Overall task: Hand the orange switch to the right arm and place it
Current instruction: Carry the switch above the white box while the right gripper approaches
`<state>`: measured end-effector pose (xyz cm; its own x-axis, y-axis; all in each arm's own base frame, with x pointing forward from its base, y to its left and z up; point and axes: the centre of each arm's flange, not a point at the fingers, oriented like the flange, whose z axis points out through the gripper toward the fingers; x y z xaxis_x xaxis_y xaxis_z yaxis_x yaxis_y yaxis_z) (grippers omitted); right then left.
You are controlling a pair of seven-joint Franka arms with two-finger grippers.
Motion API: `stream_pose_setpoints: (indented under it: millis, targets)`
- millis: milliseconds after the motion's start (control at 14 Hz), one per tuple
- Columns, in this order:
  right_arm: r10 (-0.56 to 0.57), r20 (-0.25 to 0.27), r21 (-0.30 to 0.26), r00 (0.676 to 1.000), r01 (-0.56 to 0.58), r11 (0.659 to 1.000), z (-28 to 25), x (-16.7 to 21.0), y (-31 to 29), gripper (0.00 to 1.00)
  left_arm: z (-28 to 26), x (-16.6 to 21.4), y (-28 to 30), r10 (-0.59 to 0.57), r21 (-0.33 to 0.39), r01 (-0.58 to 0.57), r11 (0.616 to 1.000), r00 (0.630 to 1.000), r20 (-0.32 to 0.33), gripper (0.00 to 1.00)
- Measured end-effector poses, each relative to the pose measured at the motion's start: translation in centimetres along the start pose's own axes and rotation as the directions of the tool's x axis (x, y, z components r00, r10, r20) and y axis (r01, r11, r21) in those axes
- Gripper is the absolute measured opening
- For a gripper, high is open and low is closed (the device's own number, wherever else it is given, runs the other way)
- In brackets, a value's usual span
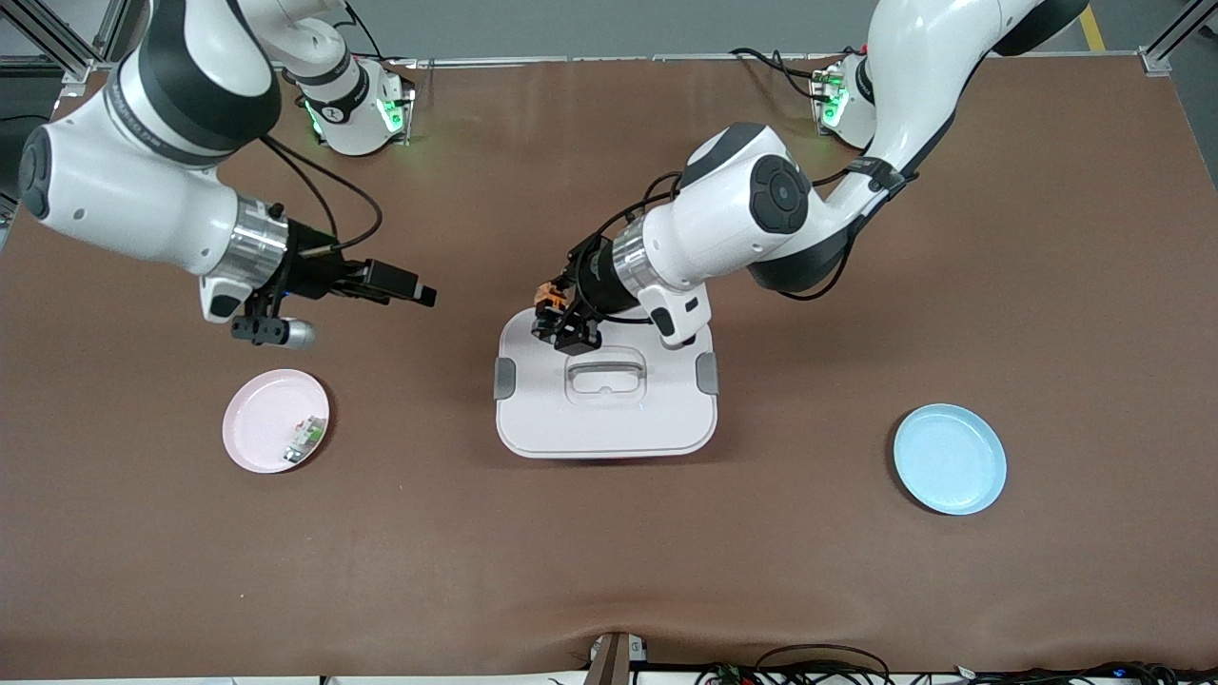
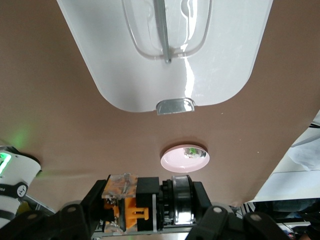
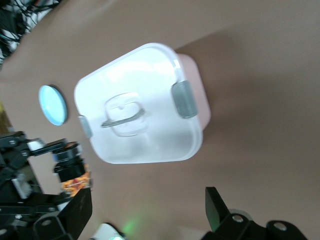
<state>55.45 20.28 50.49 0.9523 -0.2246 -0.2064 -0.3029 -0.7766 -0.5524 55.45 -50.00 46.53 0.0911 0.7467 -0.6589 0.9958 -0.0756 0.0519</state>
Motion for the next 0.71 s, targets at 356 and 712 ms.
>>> stream_pose_setpoints:
  millis: [356, 712]
  targets:
    - [-0.011, -0.02, 0.04, 1.0, 0.012, 0.999, 2.2, -2.0, -2.7, 1.0, 0.4, -1.1, -0.5, -0.061, -0.023, 0.061, 0.998, 0.998, 0.03, 0.73]
    - [-0.098, -0.041, 0.091, 0.994, 0.102, 0.991, 2.6, -2.1, -3.4, 1.0, 1.5, -2.3, -1.6, -0.082, -0.009, 0.082, 0.997, 0.995, 0.048, 0.73]
